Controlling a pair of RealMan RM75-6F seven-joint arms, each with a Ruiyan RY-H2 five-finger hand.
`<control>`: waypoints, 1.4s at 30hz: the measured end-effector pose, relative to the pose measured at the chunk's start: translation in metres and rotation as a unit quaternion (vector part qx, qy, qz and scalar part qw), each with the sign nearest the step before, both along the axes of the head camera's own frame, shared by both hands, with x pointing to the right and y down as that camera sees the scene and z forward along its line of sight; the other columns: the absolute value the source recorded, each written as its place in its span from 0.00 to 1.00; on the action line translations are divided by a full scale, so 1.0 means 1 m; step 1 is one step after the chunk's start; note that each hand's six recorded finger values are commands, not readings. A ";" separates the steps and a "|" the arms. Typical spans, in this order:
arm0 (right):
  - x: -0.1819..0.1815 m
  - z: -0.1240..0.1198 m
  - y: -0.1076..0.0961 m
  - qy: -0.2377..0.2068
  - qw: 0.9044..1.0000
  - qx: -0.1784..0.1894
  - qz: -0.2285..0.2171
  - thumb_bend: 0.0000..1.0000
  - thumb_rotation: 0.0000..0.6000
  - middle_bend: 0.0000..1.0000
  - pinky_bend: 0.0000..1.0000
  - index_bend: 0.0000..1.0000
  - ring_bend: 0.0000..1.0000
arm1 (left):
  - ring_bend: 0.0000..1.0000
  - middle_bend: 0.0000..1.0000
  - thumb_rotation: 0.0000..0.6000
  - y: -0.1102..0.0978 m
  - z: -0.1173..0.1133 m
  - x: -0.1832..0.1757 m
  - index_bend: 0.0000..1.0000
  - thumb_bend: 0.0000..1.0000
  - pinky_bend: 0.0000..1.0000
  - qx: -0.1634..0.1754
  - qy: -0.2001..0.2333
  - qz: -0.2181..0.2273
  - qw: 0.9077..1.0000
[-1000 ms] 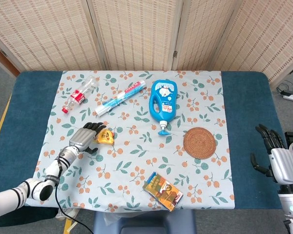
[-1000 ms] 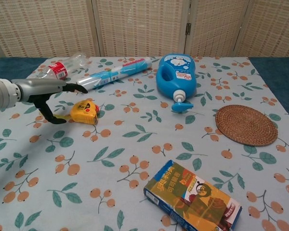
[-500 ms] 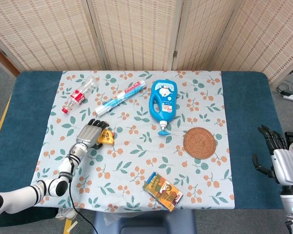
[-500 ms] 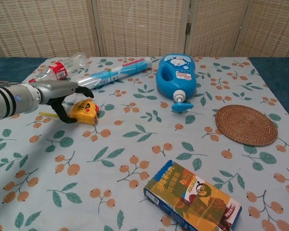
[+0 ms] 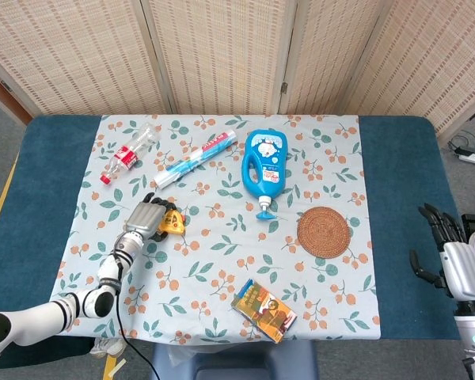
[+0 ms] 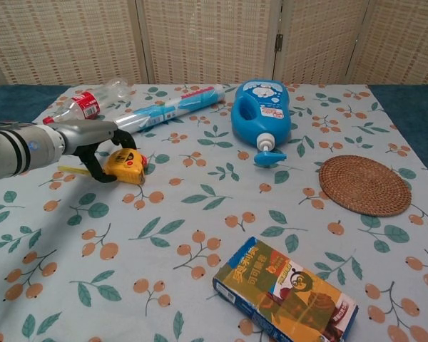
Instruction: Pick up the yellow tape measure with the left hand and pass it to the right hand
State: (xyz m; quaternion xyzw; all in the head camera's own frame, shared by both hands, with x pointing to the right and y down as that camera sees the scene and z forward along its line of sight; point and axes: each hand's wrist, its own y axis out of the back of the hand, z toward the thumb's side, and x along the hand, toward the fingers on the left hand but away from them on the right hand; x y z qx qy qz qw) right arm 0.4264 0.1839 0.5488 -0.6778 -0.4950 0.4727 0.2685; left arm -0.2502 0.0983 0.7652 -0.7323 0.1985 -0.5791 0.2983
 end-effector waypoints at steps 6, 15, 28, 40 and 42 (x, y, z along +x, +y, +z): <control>-0.003 -0.001 -0.001 -0.003 1.000 0.003 -0.003 0.54 1.00 0.08 0.00 0.09 0.09 | 0.34 0.47 1.00 0.000 0.000 0.002 0.49 0.39 0.03 0.003 0.025 -0.026 0.999; -0.042 -0.006 -0.020 -0.035 0.998 0.017 -0.046 0.54 1.00 0.09 0.00 0.09 0.09 | 0.38 0.50 1.00 -0.013 -0.020 0.008 0.53 0.39 0.06 0.017 0.097 -0.098 0.990; -0.170 0.015 -0.060 -0.115 0.985 0.014 -0.130 0.54 1.00 0.10 0.00 0.13 0.09 | 0.38 0.50 1.00 -0.017 -0.072 0.046 0.52 0.39 0.07 0.003 0.211 -0.177 0.961; -0.261 0.049 -0.077 -0.142 0.976 -0.021 -0.163 0.54 1.00 0.10 0.00 0.14 0.09 | 0.39 0.50 1.00 -0.022 -0.094 0.073 0.52 0.39 0.08 -0.001 0.248 -0.210 0.946; -0.269 0.054 -0.080 -0.142 0.976 -0.026 -0.164 0.54 1.00 0.09 0.00 0.14 0.09 | 0.39 0.50 1.00 -0.022 -0.094 0.077 0.52 0.39 0.08 -0.007 0.253 -0.214 0.943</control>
